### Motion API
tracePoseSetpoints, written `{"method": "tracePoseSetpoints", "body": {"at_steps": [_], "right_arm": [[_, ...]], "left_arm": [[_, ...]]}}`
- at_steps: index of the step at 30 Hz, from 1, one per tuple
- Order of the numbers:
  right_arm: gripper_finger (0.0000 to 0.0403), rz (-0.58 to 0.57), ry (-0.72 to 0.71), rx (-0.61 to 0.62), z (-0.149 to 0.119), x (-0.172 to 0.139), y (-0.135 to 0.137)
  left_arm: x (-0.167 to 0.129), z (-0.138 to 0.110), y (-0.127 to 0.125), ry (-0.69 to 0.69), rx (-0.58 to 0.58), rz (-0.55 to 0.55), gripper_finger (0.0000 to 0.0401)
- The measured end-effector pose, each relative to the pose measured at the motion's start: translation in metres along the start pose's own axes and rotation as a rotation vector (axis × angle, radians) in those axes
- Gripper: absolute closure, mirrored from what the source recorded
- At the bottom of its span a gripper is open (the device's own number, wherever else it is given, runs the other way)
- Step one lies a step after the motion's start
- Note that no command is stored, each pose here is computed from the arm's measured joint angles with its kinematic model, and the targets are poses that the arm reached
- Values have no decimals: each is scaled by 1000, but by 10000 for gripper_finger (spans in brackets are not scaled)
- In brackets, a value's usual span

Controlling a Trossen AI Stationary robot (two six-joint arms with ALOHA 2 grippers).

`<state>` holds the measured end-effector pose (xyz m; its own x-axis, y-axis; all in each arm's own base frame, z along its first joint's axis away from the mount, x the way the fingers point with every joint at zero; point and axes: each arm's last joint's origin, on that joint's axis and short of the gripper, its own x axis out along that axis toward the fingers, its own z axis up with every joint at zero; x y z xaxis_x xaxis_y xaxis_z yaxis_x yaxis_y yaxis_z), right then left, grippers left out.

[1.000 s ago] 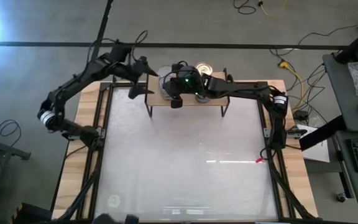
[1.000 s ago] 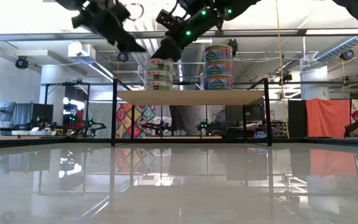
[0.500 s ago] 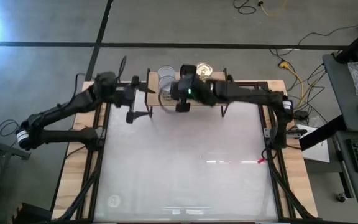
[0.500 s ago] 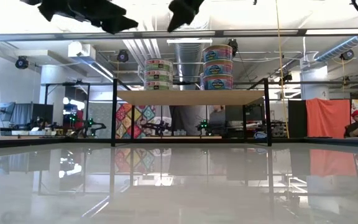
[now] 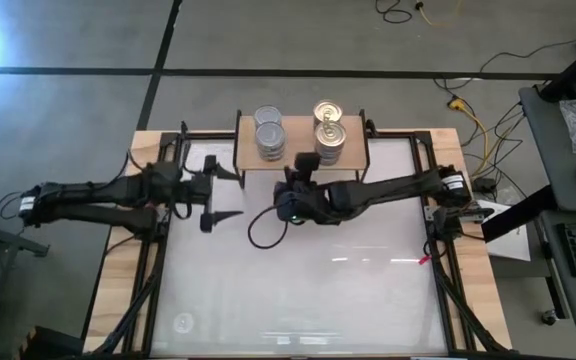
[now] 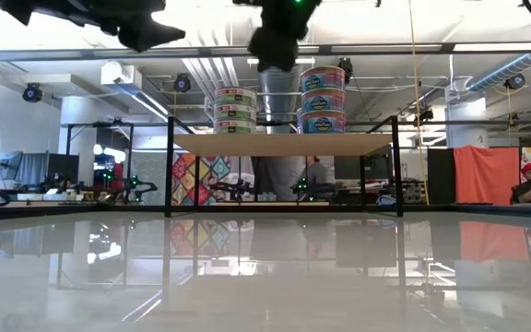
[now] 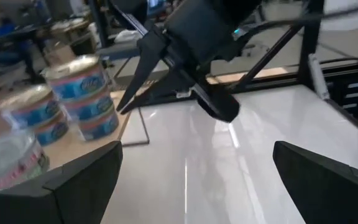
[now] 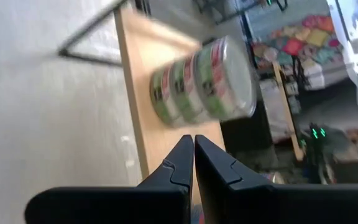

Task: Stack canned seafood by type on shelf
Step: Stack the green tuna can on top of the other green tuna cans on the shelf

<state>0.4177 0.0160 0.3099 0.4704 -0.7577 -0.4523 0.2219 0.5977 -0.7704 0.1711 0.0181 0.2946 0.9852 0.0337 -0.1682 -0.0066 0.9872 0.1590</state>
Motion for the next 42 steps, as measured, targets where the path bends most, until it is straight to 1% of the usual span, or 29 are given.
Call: {"method": "tracePoseSetpoints", "body": {"at_steps": [2, 4, 11, 13, 18, 24, 26, 29, 34, 42], "right_arm": [[394, -18, 33, -6, -5, 6, 10], [394, -23, 53, 7, -10, 13, 13], [394, -24, 145, -15, -29, 51, 26], [394, -32, 156, -23, -30, 62, 27], [394, -39, 188, -88, -35, 89, 32], [394, -59, 199, -103, -38, 108, 28], [394, -51, 197, -111, -39, 112, 27], [394, -14, 143, -79, -35, 114, 25], [394, -32, 92, -82, -28, 114, 23], [394, -52, 39, -99, -21, 112, 18]], "left_arm": [[1, -4, -8, 20, -18, 29, 1], [2, -8, -16, 33, -33, 48, 2], [3, -25, -36, -25, -59, 16, 11], [3, -29, -38, -44, -69, 21, 14], [3, -39, -37, -20, -104, 84, 17], [3, -46, -38, -1, -103, 88, 17], [3, -47, -37, 4, -101, 107, 18], [3, -47, -36, 7, -96, 137, 18], [-1, -45, -35, 15, -79, 138, 18], [-18, -32, -31, 19, -65, 135, 18]]}}
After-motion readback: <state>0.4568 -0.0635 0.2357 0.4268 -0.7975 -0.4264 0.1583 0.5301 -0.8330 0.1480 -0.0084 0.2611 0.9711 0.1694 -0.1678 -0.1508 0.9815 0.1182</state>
